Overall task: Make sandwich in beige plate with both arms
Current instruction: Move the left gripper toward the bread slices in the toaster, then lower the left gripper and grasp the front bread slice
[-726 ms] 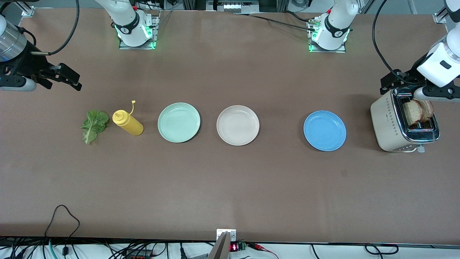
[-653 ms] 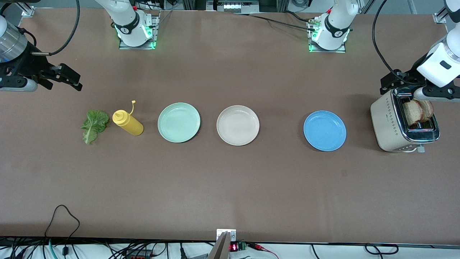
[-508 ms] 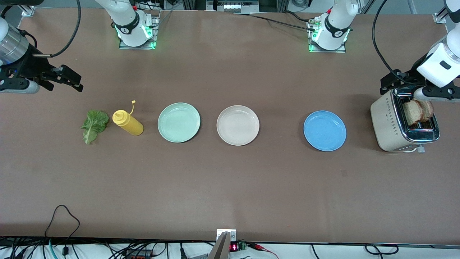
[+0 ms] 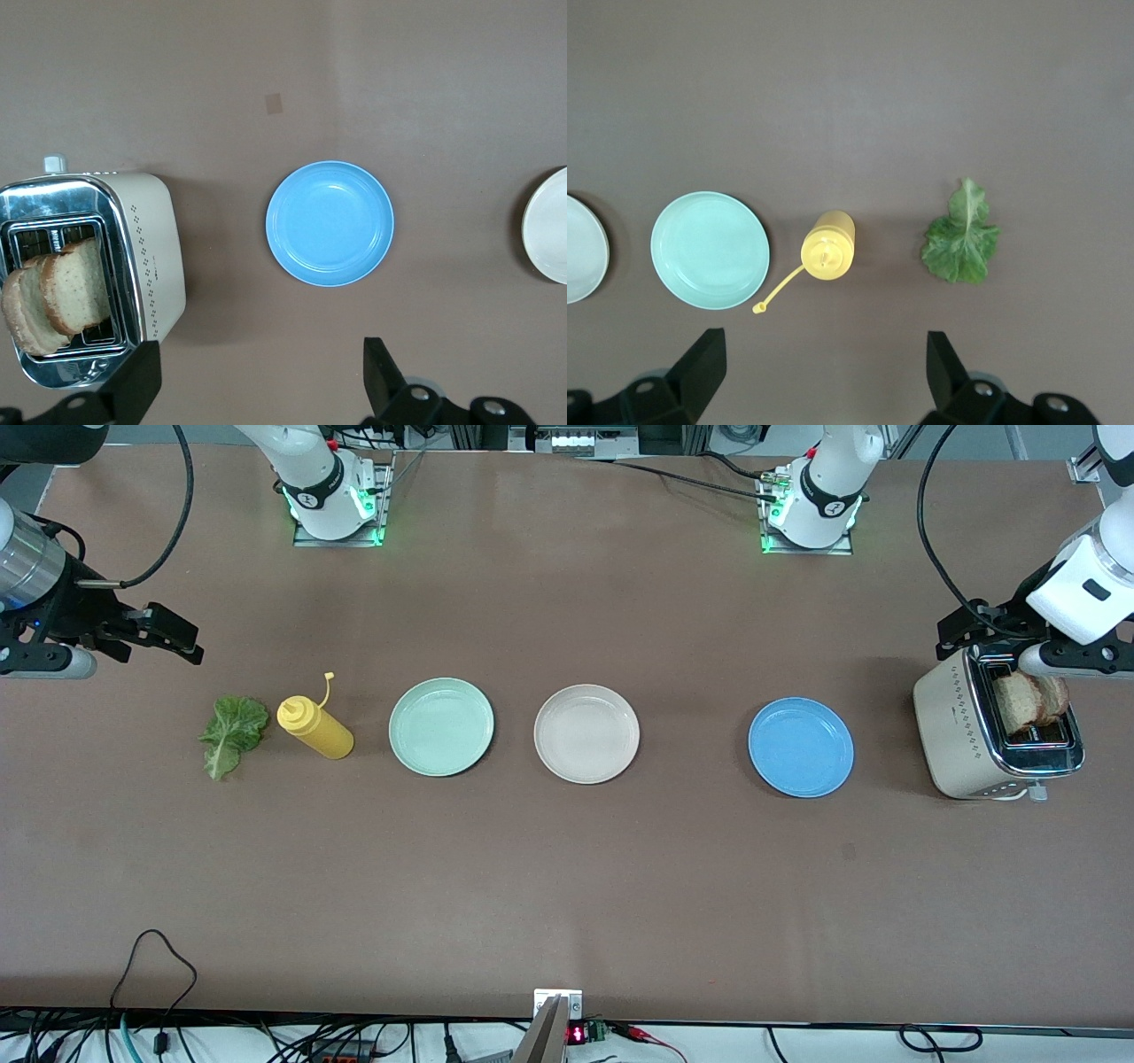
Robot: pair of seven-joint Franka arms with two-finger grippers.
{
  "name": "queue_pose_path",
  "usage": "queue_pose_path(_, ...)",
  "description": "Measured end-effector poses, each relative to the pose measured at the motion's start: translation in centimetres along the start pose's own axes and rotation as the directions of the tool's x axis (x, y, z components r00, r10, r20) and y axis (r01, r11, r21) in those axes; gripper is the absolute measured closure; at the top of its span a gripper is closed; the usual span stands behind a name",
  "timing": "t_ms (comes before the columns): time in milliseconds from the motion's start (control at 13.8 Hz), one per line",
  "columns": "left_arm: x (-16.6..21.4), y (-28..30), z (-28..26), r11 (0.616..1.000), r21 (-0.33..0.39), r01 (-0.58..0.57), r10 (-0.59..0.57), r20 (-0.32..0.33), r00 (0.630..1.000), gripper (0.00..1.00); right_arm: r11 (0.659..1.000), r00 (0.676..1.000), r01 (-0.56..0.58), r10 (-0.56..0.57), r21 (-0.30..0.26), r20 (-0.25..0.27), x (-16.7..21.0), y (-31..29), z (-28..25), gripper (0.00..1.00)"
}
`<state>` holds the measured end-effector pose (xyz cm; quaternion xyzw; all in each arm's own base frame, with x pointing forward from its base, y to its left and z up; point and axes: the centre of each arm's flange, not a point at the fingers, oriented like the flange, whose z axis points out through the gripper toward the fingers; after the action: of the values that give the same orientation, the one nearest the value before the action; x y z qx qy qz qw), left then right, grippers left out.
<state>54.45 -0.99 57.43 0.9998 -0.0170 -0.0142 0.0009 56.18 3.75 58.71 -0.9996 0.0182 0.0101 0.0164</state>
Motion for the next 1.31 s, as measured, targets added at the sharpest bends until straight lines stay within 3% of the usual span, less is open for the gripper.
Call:
queue_pose_path(580,2.1,-3.7,4.8,0.997,0.001,0.071,-0.071,0.103,0.992,0.00,1.000,0.999,-0.002,0.002,-0.003,0.032,-0.3,0.2,0.3,0.00)
queue_pose_path(943,4.0,-11.2,8.9,0.976,0.207,0.061,-0.096,0.159,0.983,0.00,1.000,0.999,0.015,-0.015,-0.003,0.031,-0.3,0.2,0.3,0.00)
queue_pose_path(1161,4.2,-16.7,11.4,0.982,0.185,0.030,-0.059,0.156,0.986,0.00,1.000,0.999,0.016,-0.016,-0.003,0.031,-0.3,0.2,0.3,0.00)
queue_pose_path(1306,3.9,-18.9,12.8,0.993,0.113,0.023,-0.041,0.156,0.987,0.00,1.000,0.999,0.016,-0.016,-0.003,0.031,-0.3,0.2,0.3,0.00)
